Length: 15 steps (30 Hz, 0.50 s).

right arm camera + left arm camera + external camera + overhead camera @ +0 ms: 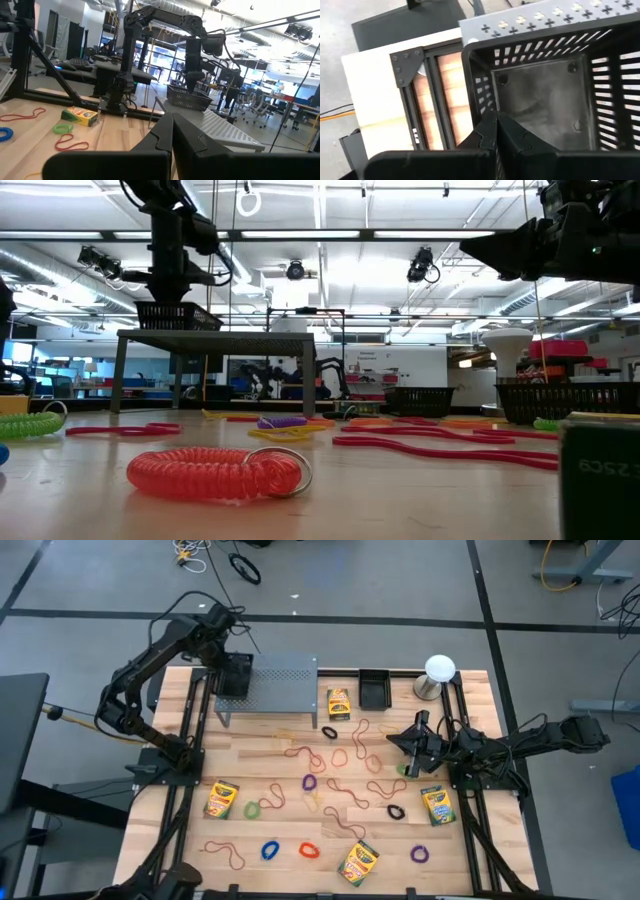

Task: Pick & Place Office Desk Supplies
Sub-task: Put the left black bin on the shelf

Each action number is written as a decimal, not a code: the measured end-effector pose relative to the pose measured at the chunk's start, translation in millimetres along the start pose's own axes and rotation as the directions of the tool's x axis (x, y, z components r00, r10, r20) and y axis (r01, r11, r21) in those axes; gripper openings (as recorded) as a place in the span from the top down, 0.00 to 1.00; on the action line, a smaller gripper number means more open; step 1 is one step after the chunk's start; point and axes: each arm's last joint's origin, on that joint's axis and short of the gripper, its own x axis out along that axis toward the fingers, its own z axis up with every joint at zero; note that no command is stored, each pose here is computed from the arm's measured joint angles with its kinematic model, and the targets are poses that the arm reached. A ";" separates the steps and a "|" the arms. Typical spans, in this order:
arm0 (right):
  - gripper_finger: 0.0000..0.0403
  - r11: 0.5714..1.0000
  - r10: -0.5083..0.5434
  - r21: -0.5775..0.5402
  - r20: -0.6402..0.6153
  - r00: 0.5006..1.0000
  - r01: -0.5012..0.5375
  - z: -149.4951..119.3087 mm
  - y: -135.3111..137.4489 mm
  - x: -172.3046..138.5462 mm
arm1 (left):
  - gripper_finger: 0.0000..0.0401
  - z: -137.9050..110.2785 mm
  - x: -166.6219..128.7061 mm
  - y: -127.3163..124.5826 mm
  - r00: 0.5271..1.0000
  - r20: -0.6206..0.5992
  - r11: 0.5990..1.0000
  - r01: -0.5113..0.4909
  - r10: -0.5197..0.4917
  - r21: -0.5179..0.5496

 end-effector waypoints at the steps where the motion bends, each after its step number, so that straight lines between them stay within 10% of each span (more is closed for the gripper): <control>1: 0.98 1.000 0.000 0.000 0.000 1.000 0.000 0.0 -0.1 0.0 | 0.99 0.1 0.1 0.5 1.000 0.001 1.000 -0.006 0.006 -0.003; 15: 0.98 1.000 0.000 0.000 0.000 1.000 0.000 0.0 0.0 0.0 | 0.98 -11.1 -31.1 1.8 0.989 0.145 0.996 0.022 -0.034 0.081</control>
